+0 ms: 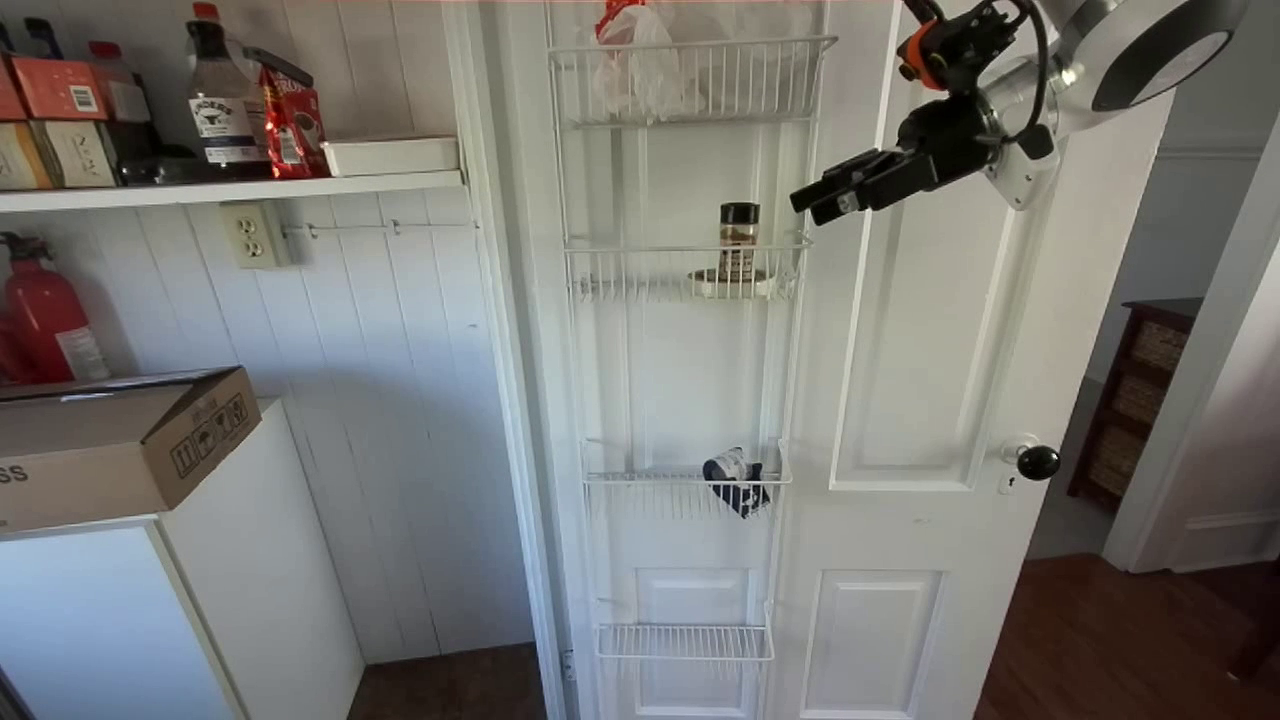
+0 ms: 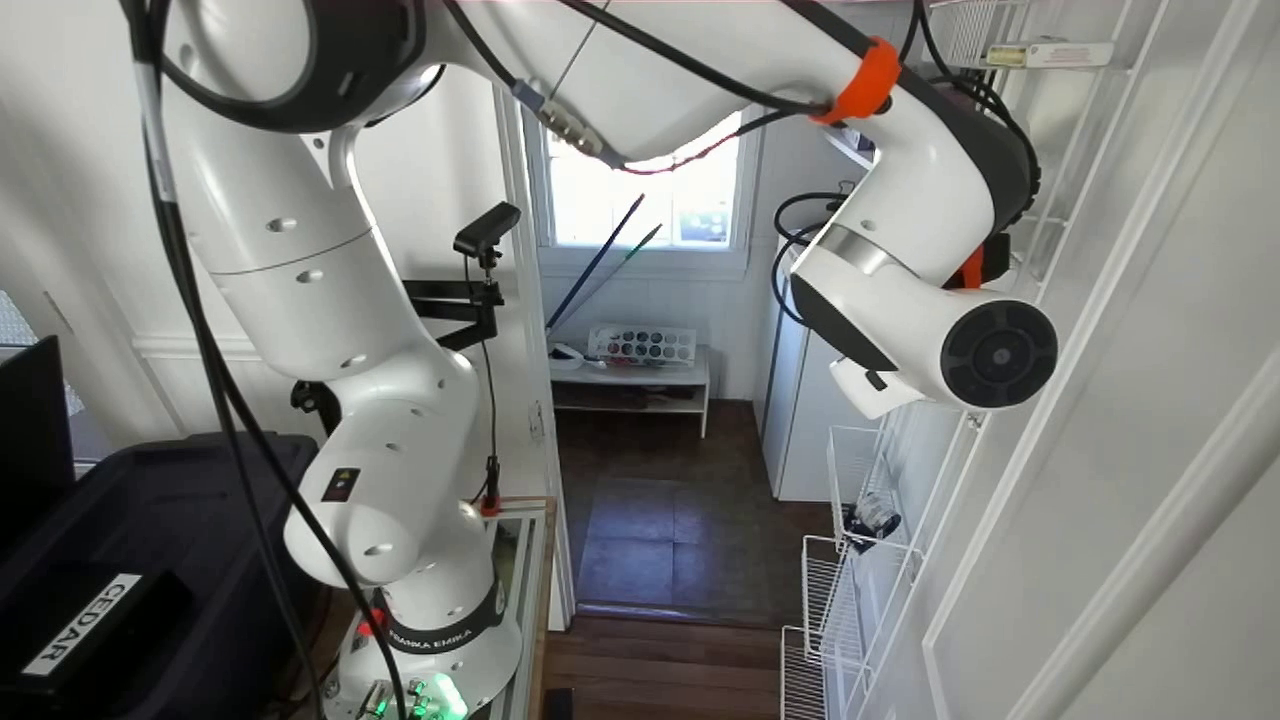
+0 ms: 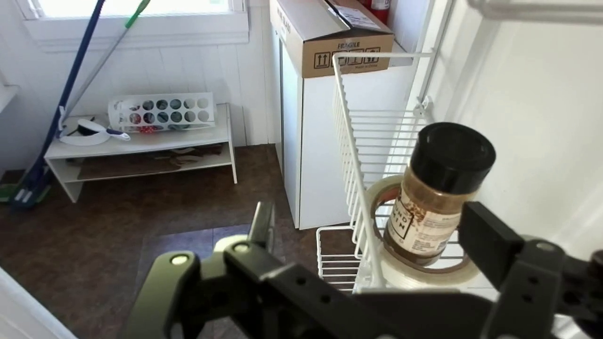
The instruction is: Move the spice bottle to the lower shelf
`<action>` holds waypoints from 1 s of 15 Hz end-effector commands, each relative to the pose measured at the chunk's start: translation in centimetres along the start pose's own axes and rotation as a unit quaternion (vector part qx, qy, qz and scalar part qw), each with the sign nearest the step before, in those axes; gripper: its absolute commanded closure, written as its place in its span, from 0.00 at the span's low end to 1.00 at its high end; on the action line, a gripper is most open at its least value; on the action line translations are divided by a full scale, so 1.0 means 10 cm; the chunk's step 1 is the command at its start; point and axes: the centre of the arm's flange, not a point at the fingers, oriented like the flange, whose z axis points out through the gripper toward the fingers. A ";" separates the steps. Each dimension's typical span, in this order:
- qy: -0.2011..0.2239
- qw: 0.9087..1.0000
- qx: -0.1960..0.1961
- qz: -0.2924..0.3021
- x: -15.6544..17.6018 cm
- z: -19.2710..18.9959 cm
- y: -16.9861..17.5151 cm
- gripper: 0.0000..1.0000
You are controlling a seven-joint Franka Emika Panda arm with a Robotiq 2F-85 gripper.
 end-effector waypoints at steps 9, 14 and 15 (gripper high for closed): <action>-0.058 0.996 0.061 0.026 0.12 0.43 0.18 0.00; -0.090 0.990 0.113 0.010 0.11 0.48 0.12 0.00; -0.092 0.988 0.121 0.006 0.12 0.48 0.10 0.00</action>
